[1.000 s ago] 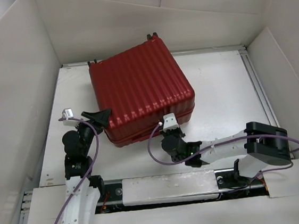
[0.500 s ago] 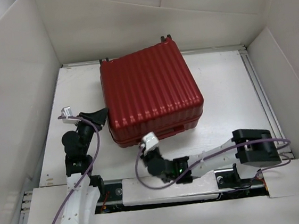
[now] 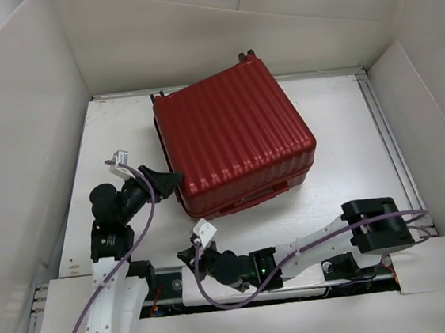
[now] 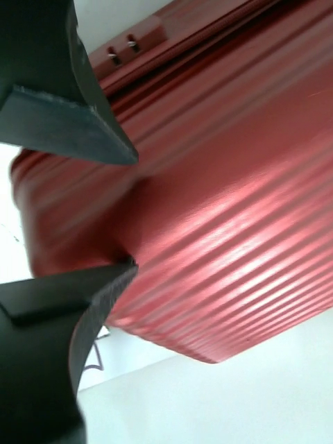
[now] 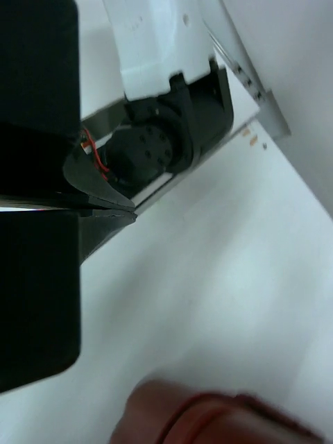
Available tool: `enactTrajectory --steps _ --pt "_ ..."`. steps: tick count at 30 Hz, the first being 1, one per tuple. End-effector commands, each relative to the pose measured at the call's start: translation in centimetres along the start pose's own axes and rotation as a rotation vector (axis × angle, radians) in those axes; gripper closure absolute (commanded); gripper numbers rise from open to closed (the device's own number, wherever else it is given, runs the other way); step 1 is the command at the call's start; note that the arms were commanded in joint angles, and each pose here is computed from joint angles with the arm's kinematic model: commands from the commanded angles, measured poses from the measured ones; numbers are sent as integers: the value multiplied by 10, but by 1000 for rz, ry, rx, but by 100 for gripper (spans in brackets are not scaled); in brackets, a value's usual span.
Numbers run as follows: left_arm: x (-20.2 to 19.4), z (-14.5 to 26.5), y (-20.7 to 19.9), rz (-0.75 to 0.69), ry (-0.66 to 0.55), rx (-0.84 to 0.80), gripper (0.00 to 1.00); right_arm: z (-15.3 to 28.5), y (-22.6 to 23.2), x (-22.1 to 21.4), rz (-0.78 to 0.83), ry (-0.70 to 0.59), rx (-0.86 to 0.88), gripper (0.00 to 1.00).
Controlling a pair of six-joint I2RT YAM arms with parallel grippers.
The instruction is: Pack the luggage
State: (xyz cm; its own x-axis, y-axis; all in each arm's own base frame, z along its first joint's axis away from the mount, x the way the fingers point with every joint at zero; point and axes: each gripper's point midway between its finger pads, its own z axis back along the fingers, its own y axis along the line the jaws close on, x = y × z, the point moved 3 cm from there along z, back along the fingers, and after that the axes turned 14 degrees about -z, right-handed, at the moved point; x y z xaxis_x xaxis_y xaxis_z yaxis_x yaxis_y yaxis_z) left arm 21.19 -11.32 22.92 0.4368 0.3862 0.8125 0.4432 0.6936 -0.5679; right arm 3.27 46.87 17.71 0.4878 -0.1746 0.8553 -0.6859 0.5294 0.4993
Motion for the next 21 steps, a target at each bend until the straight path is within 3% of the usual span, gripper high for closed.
enactTrajectory --steps 1,5,6,8,9,10,11,14,21 --pt "-22 11 -4 -9 112 -2 44 19 -14 35 -118 -113 -157 100" --pt "-28 8 4 33 108 29 44 69 -87 21 -159 -97 -349 99" --pt "-34 7 11 54 109 48 44 82 -96 27 -181 -92 -362 86" --pt "-31 6 13 77 65 63 38 88 -125 24 -206 -67 -390 71" --pt "-29 7 10 75 40 49 34 90 -130 29 -231 -78 -392 57" --pt "-32 7 11 83 32 45 30 90 -137 29 -227 -82 -411 52" --pt "-28 6 7 75 16 22 22 87 -148 32 -231 -84 -441 50" --pt "-30 6 5 63 47 4 17 78 -163 38 -188 -81 -501 46" --pt "-32 7 3 42 58 -19 17 59 -175 55 -138 -128 -594 45"
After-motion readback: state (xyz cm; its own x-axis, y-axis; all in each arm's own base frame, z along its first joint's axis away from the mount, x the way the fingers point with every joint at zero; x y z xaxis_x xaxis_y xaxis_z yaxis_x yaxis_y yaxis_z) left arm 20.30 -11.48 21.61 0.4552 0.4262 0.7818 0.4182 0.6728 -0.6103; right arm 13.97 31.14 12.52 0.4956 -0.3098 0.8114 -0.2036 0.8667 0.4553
